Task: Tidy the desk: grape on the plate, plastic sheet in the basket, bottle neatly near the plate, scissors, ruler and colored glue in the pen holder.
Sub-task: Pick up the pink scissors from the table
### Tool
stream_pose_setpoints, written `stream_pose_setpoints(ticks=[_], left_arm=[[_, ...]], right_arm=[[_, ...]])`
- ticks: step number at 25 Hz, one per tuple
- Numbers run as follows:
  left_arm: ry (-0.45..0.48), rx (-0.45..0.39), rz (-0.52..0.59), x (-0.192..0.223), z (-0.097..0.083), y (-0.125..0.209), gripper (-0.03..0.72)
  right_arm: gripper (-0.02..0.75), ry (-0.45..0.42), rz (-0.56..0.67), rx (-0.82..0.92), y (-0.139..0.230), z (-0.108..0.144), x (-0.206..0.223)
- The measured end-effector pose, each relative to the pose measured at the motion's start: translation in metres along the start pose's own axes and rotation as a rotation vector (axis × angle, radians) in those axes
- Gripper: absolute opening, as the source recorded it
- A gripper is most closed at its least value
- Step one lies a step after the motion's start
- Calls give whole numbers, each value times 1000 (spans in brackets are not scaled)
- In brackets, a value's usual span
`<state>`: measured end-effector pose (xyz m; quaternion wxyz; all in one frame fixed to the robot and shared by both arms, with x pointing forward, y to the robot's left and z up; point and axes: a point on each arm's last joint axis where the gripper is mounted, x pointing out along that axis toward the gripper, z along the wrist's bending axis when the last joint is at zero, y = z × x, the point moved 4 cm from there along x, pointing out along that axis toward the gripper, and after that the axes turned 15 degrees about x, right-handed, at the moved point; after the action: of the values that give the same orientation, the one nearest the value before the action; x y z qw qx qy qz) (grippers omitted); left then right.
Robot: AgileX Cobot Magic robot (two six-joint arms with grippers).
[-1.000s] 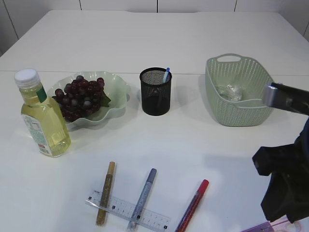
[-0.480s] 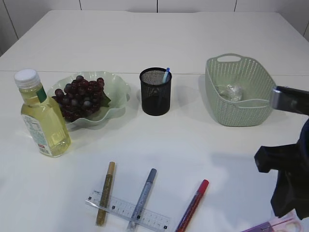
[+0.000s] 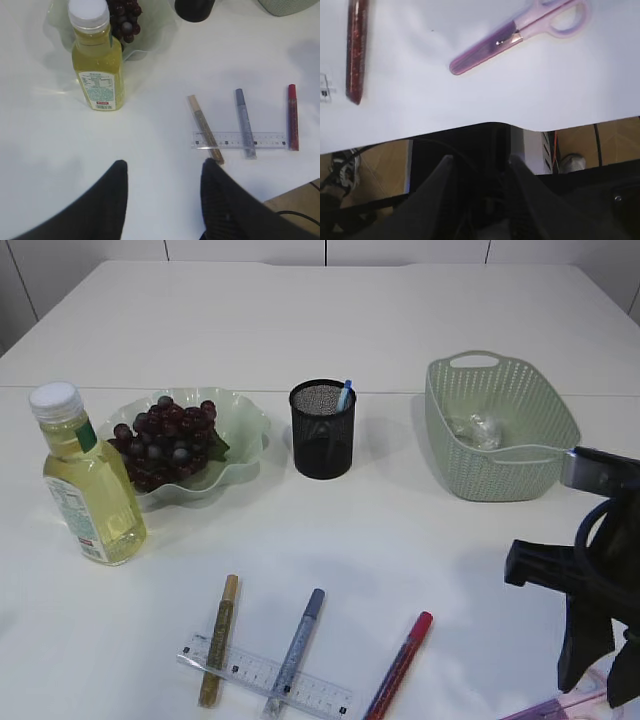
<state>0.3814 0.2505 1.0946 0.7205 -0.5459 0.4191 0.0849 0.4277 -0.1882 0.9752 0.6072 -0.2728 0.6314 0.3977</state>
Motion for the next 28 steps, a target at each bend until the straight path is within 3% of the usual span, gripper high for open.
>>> stream_pose_setpoints(ticks=[4,7,11,19,28], left_arm=[[11,-2,13,0,-1,2,348],[15,-3,17,0,-2,2,347],[15,-3,17,0,-2,2,347],[12,-1,18,0,-2,2,346],[8,3,23,0,-1,3,343]], right_arm=[[287,-43,-32,150,-6,7,2],[342,-94,-61,257,-11,13,1],[396,-97,-96,392,-16,11,1],[403,-25,-123,537,-17,-7,21],[403,-89,-151,598,-24,-4,38]])
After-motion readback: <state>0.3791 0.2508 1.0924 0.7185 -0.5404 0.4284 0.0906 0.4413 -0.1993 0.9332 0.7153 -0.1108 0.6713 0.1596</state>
